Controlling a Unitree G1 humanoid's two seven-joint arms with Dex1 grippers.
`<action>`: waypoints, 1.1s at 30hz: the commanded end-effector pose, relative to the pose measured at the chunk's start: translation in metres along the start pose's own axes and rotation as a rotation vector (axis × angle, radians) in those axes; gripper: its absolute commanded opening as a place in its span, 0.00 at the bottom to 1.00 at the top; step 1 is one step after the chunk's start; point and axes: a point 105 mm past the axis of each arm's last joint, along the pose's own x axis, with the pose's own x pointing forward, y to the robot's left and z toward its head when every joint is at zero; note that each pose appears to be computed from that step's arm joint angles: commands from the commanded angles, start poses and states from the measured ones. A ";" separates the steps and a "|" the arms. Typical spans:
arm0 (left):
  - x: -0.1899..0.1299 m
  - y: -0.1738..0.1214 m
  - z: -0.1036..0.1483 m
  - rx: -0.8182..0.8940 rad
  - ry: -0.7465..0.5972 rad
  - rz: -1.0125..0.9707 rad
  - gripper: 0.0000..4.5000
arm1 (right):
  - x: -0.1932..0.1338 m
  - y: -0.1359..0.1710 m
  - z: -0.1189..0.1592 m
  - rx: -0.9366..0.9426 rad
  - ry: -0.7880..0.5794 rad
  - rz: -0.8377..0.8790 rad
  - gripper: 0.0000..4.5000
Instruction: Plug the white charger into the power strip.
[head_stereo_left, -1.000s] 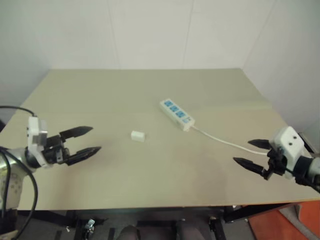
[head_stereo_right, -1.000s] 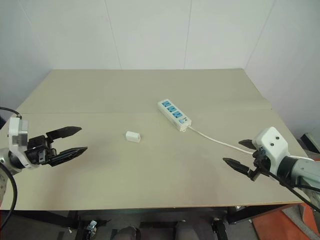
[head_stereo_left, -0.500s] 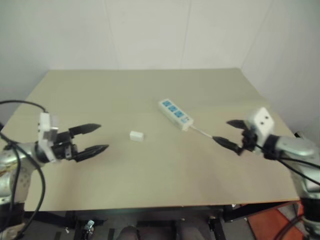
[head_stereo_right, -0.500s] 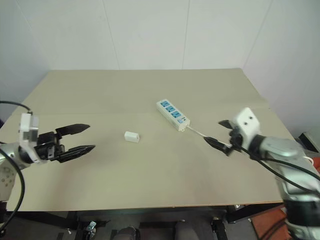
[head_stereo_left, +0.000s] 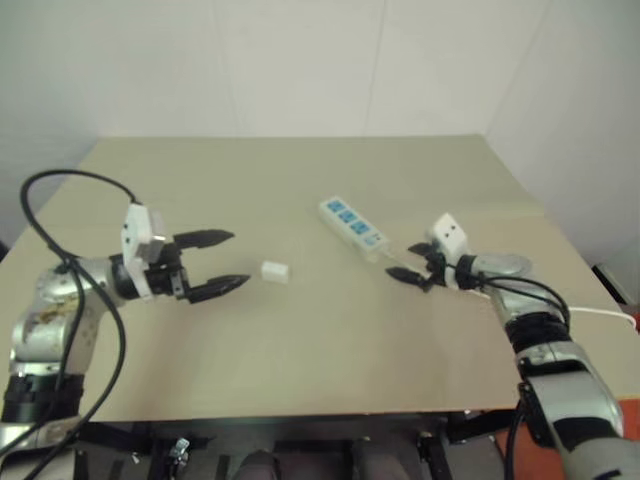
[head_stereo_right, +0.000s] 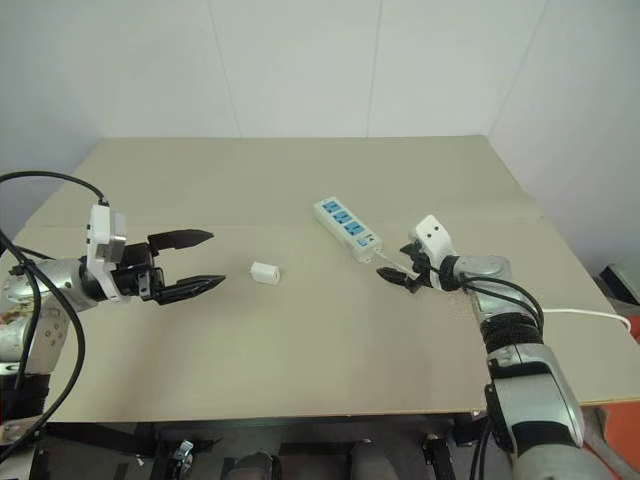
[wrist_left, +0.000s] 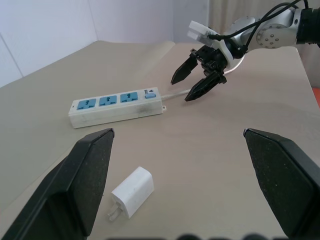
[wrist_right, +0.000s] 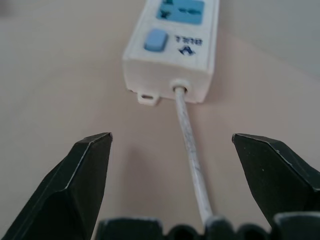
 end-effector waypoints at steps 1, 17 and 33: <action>0.000 -0.004 0.006 0.057 0.016 -0.014 1.00 | 0.002 -0.006 0.013 -0.037 -0.031 -0.016 1.00; 0.003 -0.004 -0.003 0.058 0.033 -0.019 1.00 | 0.010 0.005 0.020 -0.072 -0.057 0.052 0.01; 0.003 -0.001 -0.008 0.068 0.051 -0.013 1.00 | -0.071 0.051 0.008 -0.129 -0.065 0.025 0.01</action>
